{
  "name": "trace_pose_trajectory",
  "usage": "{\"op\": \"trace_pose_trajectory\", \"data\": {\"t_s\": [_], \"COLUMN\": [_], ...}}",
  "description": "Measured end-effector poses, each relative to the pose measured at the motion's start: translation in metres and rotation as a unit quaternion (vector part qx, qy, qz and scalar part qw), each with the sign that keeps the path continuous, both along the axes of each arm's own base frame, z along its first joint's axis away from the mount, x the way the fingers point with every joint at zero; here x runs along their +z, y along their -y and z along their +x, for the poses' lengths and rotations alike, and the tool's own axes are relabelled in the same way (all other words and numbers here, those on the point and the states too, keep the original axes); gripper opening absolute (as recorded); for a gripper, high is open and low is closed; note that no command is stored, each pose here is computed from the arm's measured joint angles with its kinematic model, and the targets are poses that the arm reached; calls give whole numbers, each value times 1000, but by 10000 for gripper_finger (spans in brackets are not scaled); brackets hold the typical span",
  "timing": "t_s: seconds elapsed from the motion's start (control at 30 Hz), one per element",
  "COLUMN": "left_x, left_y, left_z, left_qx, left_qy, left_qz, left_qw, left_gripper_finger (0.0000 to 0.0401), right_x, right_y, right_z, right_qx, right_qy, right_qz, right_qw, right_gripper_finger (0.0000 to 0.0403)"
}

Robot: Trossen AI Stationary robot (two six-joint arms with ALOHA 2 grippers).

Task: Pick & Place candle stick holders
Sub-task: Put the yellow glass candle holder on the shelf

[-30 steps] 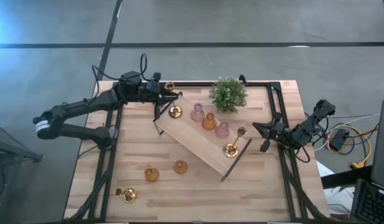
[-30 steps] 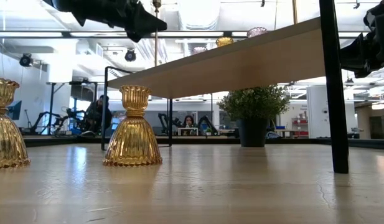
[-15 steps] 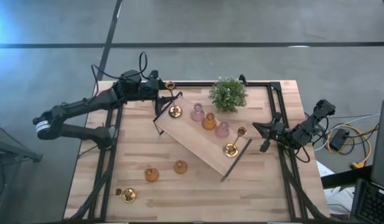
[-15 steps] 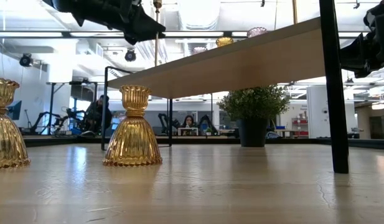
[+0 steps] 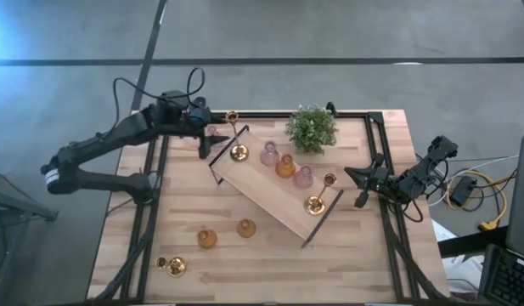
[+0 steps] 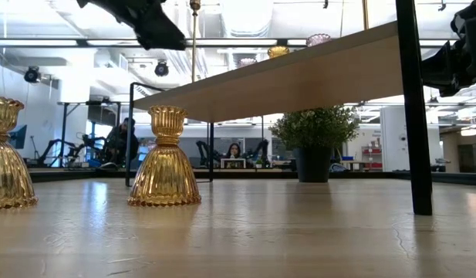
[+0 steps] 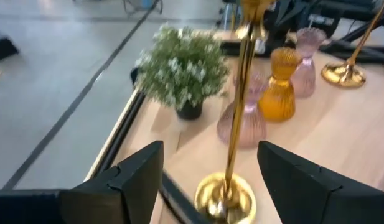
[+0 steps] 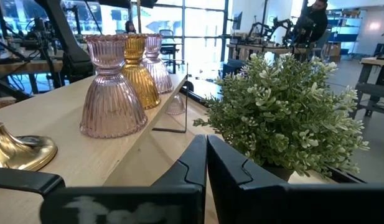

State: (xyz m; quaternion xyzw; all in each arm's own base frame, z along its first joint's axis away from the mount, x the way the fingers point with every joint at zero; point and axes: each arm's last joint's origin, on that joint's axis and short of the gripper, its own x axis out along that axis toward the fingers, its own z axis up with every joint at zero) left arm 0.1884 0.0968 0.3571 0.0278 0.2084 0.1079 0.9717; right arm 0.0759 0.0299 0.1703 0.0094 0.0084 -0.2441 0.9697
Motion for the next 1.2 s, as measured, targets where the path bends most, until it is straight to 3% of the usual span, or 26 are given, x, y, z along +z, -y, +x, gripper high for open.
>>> {"op": "trace_pose_trajectory", "data": {"t_s": [0.47,1.0,1.2], "left_x": [30,13,11], "left_y": [26,75,96], "left_z": [-47,-52,-55], "left_qx": [84,110,133], "left_qy": [-125,-210,-212], "left_qz": [-36,-127,-116], "left_qw": [988,963,961], "left_gripper_finger": [262,261,261], "right_x": [0,0,0], "right_y": [0,0,0], "right_z": [0,0,0], "right_qx": [0,0,0], "right_qy": [0,1,0], "right_qz": [0,1,0], "right_qw": [1000,1000,1000], "right_gripper_finger": [8,8,8]}}
